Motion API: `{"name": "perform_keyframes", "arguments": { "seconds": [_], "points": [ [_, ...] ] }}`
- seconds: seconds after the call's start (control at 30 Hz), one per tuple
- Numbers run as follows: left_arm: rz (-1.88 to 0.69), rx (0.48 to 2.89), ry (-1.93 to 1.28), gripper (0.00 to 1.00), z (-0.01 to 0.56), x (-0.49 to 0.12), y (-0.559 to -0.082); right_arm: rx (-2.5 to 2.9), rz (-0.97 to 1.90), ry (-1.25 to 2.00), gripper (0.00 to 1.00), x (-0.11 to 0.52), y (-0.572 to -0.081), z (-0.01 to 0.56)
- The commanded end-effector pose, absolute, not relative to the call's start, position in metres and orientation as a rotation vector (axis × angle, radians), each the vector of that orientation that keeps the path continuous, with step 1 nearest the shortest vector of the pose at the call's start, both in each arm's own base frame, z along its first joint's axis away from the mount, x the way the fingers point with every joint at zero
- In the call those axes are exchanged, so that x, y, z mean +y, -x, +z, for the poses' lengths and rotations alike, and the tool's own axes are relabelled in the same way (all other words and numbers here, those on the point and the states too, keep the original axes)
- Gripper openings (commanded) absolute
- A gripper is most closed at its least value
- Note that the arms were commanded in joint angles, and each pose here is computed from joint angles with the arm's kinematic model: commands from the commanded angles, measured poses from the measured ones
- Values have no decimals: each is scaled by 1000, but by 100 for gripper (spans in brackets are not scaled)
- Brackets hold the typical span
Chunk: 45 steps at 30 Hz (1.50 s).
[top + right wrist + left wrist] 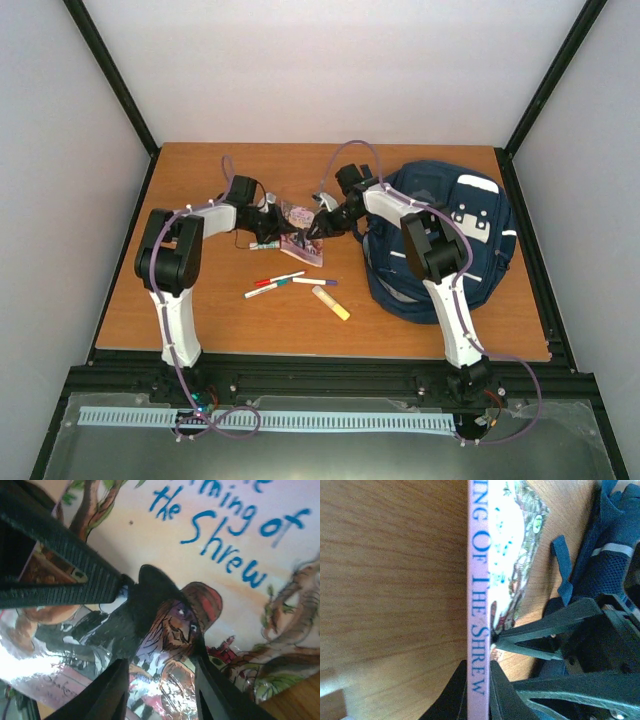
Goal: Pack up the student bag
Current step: Pick up the book from the center of the board.
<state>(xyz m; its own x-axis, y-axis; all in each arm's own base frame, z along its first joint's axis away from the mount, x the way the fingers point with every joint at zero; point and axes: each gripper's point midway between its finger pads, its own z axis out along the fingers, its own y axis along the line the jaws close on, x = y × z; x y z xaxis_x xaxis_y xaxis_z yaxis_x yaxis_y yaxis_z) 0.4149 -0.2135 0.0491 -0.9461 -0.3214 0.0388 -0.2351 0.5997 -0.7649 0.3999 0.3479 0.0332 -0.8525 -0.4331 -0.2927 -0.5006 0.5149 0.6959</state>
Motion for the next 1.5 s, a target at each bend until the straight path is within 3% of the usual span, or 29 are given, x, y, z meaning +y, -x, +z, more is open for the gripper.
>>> {"name": "perform_keyframes", "arguments": {
  "seconds": [0.0, 0.07, 0.17, 0.67, 0.93, 1.47],
  "points": [
    [-1309, 2616, 414, 1, 64, -207, -448, 2766, 1151, 870, 42, 344, -379, 19],
    [-1308, 2604, 439, 1, 62, -200, -456, 2711, 1150, 892, 51, 346, -382, 41],
    [-1318, 2581, 460, 1, 59, -192, -467, 2653, 1151, 912, 56, 347, -384, 66],
    [-1320, 2661, 590, 1, 24, -167, -517, 2605, 1186, 943, 62, 345, -373, 87],
    [-1321, 2735, 614, 1, -1, -159, -502, 2581, 1164, 976, 65, 345, -376, 93],
    [-1363, 2789, 665, 1, 5, -173, -438, 2413, 1082, 1314, 65, 352, -359, 106]
  ]
}}
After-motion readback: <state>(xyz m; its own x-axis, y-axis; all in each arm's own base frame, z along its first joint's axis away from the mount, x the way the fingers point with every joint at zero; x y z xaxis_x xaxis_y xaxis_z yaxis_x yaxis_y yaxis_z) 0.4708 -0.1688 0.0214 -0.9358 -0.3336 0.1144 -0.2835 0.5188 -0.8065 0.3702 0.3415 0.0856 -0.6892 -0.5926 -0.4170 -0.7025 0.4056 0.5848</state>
